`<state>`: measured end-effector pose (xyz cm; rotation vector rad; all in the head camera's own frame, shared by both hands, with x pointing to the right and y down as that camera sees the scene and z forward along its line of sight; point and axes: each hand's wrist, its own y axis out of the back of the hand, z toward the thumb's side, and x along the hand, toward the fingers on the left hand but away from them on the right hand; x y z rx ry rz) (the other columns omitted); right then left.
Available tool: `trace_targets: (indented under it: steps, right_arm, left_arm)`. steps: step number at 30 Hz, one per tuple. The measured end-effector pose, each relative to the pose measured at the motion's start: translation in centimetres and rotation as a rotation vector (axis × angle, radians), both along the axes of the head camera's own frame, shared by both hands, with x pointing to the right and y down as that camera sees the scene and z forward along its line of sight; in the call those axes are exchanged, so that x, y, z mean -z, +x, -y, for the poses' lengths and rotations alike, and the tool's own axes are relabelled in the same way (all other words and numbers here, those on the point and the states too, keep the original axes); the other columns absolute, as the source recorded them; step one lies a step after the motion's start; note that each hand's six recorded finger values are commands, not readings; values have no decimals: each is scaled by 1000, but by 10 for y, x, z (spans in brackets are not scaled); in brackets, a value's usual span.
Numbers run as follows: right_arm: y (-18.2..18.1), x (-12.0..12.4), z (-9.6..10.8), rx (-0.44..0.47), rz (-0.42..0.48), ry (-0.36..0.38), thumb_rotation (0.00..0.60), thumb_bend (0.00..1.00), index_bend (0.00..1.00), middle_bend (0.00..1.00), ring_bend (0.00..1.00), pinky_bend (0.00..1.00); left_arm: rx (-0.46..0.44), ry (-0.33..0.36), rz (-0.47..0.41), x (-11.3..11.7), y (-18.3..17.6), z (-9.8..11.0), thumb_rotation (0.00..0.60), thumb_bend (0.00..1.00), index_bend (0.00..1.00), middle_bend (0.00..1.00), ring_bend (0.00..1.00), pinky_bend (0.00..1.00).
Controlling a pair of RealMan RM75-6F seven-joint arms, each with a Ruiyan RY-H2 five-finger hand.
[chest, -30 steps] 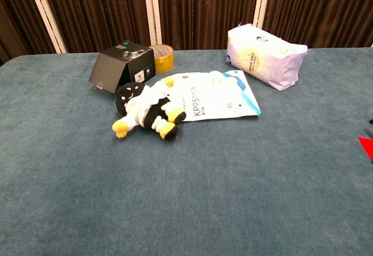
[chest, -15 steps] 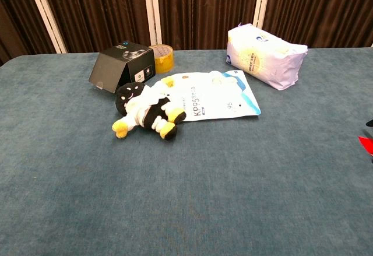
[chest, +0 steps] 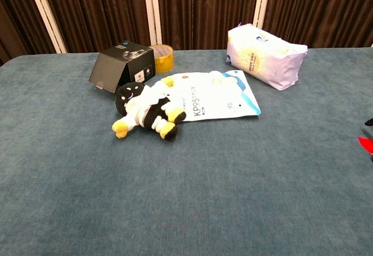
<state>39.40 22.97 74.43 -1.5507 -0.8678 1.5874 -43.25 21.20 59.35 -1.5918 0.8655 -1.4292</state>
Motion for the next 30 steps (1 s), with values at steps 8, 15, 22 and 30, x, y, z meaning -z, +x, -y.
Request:
trace_targets:
  steps: [8,15,22,30]
  right_arm:
    - [6,2,6,2,-13,2,600,592,656,130,0,0]
    - [15,5,12,1,-30,9,600,595,659,133,0,0]
    - [24,11,19,0,-50,26,600,596,664,135,0,0]
    - [30,15,36,14,-77,41,600,596,664,136,0,0]
  left_arm:
    - [4,2,5,0,-1,0,388,12,0,0,0,0]
    - [2,-1,8,-1,0,0,388,13,0,0,0,0]
    - [1,-3,10,-1,1,0,388,13,0,0,0,0]
    - [2,0,14,-1,1,-1,386,12,0,0,0,0]
